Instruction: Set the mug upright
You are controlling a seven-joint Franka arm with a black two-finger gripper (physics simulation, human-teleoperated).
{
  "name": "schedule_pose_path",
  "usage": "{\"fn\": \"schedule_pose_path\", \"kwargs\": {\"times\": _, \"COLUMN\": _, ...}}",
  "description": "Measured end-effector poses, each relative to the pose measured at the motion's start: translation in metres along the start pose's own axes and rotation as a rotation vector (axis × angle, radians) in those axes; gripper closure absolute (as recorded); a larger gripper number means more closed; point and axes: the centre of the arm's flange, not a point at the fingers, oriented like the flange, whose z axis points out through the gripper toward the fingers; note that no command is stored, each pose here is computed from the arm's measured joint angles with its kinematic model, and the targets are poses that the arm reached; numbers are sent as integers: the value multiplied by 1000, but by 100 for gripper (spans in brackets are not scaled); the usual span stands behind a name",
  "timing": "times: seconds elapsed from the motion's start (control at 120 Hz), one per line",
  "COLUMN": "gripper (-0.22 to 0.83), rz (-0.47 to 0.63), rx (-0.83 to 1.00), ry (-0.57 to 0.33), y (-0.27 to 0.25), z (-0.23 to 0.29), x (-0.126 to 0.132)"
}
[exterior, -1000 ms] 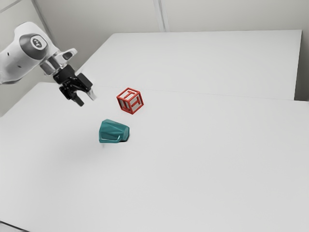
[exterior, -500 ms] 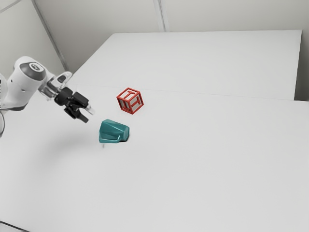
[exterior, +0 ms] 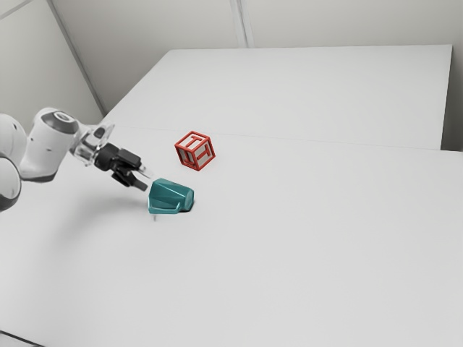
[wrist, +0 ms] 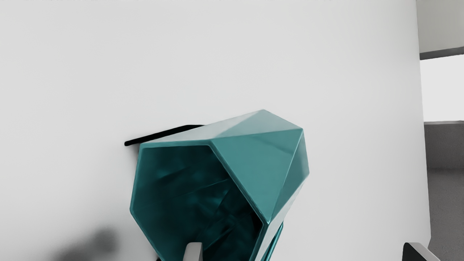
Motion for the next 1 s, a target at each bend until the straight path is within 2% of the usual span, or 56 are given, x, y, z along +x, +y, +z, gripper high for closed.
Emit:
{"fn": "schedule_pose_path", "kwargs": {"times": 0.342, "gripper": 2, "rz": 38, "rx": -92, "ry": 13, "y": -4, "z": 23, "x": 4}}
{"fn": "schedule_pose_path", "kwargs": {"times": 0.625, "gripper": 30, "rz": 43, "rx": -148, "ry": 4, "y": -12, "z": 23, "x": -7}}
{"fn": "schedule_pose_path", "kwargs": {"times": 0.792, "gripper": 49, "rz": 58, "rx": -173, "ry": -7, "y": -9, "z": 23, "x": -9}}
{"fn": "schedule_pose_path", "kwargs": {"times": 1.0, "gripper": 68, "rz": 71, "rx": -191, "ry": -10, "y": -7, "z": 24, "x": -10}}
